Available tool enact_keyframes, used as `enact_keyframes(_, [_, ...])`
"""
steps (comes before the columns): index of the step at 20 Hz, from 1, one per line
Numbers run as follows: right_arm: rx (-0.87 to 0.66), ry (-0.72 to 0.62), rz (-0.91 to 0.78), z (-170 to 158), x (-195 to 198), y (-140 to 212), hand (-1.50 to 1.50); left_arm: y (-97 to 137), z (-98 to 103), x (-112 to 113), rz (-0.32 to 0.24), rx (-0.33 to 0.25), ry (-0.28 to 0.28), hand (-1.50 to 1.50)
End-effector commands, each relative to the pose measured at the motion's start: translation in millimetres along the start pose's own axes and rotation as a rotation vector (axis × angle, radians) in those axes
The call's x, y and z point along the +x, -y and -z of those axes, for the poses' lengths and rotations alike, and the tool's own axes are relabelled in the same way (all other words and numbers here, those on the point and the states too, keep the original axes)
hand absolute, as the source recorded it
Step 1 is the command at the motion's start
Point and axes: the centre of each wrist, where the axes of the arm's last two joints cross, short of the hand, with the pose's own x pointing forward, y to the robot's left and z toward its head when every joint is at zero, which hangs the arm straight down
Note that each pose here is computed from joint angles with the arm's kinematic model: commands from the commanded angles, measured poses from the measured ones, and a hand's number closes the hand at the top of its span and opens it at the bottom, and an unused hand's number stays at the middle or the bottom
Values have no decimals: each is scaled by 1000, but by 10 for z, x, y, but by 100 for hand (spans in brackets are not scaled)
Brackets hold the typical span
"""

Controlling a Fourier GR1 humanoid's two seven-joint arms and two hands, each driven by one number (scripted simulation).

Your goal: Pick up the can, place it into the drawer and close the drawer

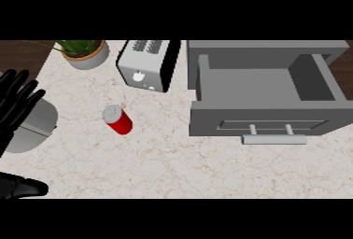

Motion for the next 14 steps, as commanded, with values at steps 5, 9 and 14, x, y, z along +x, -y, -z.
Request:
enact_keyframes(5, [12, -8, -11, -129, 92, 199, -150, -73, 241, 146, -171, 8, -58, -150])
enact_keyframes(9, [12, -1, 5, -220, -25, 311, -150, 164, 124, -160, -220, 18, -100, -150])
enact_keyframes(14, [13, -2, 18, -385, -2, 223, -150, 223, 439, -223, -230, -11, -111, -150])
